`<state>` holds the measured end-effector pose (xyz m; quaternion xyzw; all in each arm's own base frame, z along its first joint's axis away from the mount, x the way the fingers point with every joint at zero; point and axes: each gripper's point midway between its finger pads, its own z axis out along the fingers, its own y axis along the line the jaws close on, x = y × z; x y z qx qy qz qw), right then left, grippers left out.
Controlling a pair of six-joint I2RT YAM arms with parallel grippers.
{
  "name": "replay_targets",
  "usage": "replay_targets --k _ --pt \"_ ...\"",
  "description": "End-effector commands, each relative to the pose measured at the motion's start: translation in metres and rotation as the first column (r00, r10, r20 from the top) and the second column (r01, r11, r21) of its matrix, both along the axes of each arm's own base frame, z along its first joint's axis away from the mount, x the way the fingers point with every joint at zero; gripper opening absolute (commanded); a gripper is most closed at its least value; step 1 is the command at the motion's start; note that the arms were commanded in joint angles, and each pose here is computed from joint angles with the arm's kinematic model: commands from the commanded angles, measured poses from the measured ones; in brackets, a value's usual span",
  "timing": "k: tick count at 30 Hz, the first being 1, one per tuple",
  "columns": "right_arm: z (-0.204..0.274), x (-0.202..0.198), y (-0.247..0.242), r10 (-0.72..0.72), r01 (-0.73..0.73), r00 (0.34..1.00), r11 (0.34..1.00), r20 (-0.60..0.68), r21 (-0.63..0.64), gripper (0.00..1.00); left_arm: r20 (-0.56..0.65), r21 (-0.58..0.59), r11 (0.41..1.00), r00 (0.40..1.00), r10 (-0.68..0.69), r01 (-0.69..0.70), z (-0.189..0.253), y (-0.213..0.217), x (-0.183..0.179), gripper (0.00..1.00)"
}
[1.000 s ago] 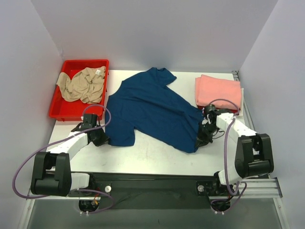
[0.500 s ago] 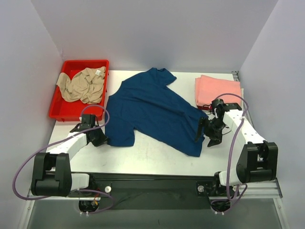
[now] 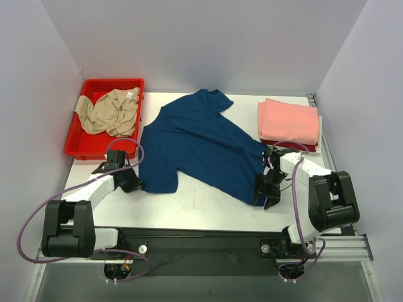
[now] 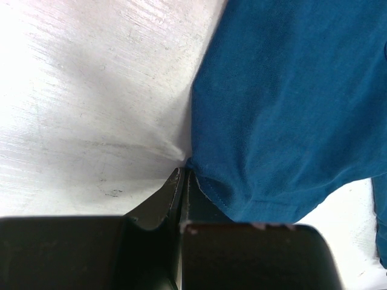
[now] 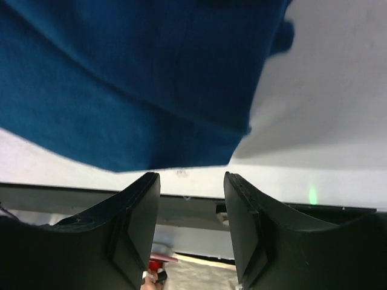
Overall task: Fold and stack the t-shirts
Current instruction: Grap the side of the flattened tshirt closest away from the robot with both arms
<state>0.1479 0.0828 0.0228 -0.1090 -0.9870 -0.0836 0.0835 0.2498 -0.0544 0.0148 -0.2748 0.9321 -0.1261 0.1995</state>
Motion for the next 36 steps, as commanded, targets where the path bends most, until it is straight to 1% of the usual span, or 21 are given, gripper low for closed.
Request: replay_targets --k 1,5,8,11,12,14,15,16,18,20,21,22,23,24,25,26,27,30,33,35,36 --pt "-0.010 0.006 -0.008 -0.006 0.007 1.000 0.998 0.007 -0.065 0.47 -0.092 0.066 0.998 0.996 0.001 0.005 -0.019 0.013 -0.020 0.00" --pt "-0.017 0.017 -0.010 -0.003 0.005 1.000 0.996 0.024 -0.089 0.47 -0.092 0.064 0.998 0.996 0.003 0.003 -0.020 0.013 -0.018 0.00" --pt "-0.022 0.023 -0.014 -0.001 0.006 0.999 0.994 0.037 -0.113 0.44 -0.090 0.064 0.998 0.996 0.003 0.003 -0.020 0.014 -0.016 0.00" --pt "-0.025 0.029 -0.015 0.005 0.002 0.999 0.992 0.052 -0.123 0.34 -0.089 0.061 0.998 0.996 0.000 0.005 -0.020 0.013 -0.014 0.00" --pt "-0.025 0.029 -0.014 0.012 -0.006 0.999 0.993 0.050 -0.119 0.24 -0.089 0.059 0.998 0.996 -0.001 0.006 -0.020 0.013 -0.013 0.00" --pt "-0.018 0.032 -0.009 0.011 -0.006 0.998 0.996 0.057 -0.089 0.10 -0.089 0.059 0.998 0.996 -0.001 0.006 -0.020 0.013 -0.012 0.00" --pt "-0.015 0.031 -0.009 0.014 -0.009 0.998 0.996 0.058 -0.089 0.00 -0.093 0.058 0.998 0.996 0.000 0.006 -0.021 0.013 -0.013 0.00" --pt "-0.005 0.024 -0.011 0.020 -0.016 0.999 0.996 0.045 -0.091 0.00 -0.095 0.058 0.998 0.995 0.001 0.004 -0.021 0.014 -0.013 0.00" --pt "0.014 0.022 -0.010 0.034 -0.030 0.998 0.997 0.051 -0.078 0.00 -0.096 0.058 0.998 0.995 0.003 0.003 -0.022 0.014 -0.012 0.00" --pt "0.043 0.004 -0.013 0.058 -0.057 0.998 0.996 0.021 -0.068 0.00 -0.096 0.060 0.998 0.995 0.008 -0.003 -0.021 0.016 -0.013 0.00" --pt "0.059 0.005 -0.012 0.062 -0.059 0.997 0.997 0.045 -0.059 0.00 -0.098 0.060 0.998 0.995 0.008 -0.003 -0.021 0.016 -0.013 0.00" --pt "0.075 -0.009 -0.018 0.070 -0.067 0.997 0.995 0.035 -0.072 0.00 -0.098 0.061 0.998 0.995 0.009 -0.003 -0.021 0.016 -0.013 0.00" --pt "0.083 -0.012 -0.025 0.060 -0.056 0.998 0.995 0.037 -0.087 0.00 -0.096 0.061 0.998 0.995 0.011 -0.005 -0.021 0.017 -0.013 0.00" --pt "0.092 -0.012 -0.031 0.030 -0.025 0.998 0.994 0.046 -0.102 0.06 -0.096 0.060 0.998 0.995 0.011 -0.006 -0.021 0.017 -0.014 0.00" --pt "0.099 -0.016 -0.027 0.012 -0.010 0.999 0.999 0.053 -0.053 0.11 -0.096 0.058 0.998 0.995 0.014 -0.008 -0.021 0.017 -0.014 0.00" --pt "0.101 -0.015 -0.031 0.004 -0.001 0.999 0.998 0.051 -0.058 0.19 -0.095 0.056 0.998 0.995 0.016 -0.011 -0.020 0.017 -0.014 0.00" --pt "0.102 -0.014 -0.037 -0.020 0.023 0.999 0.997 0.047 -0.076 0.36 -0.097 0.054 0.998 0.995 0.018 -0.013 -0.021 0.017 -0.015 0.00" --pt "0.095 -0.012 -0.035 -0.026 0.027 0.999 0.997 0.018 -0.067 0.52 -0.082 0.053 0.998 0.996 0.021 -0.017 -0.018 0.017 -0.013 0.00" --pt "0.083 -0.005 -0.029 -0.055 0.056 0.998 0.997 0.014 -0.044 0.54 -0.081 0.049 0.999 0.997 0.014 -0.010 -0.018 0.016 -0.012 0.00" --pt "0.073 -0.009 -0.023 -0.072 0.072 0.997 0.997 -0.006 -0.017 0.54 -0.081 0.050 0.999 0.997 0.008 -0.004 -0.018 0.016 -0.012 0.00" --pt "0.069 -0.005 -0.019 -0.088 0.088 0.996 0.996 0.007 -0.001 0.53 -0.084 0.049 0.999 0.996 0.006 -0.002 -0.018 0.016 -0.013 0.00"
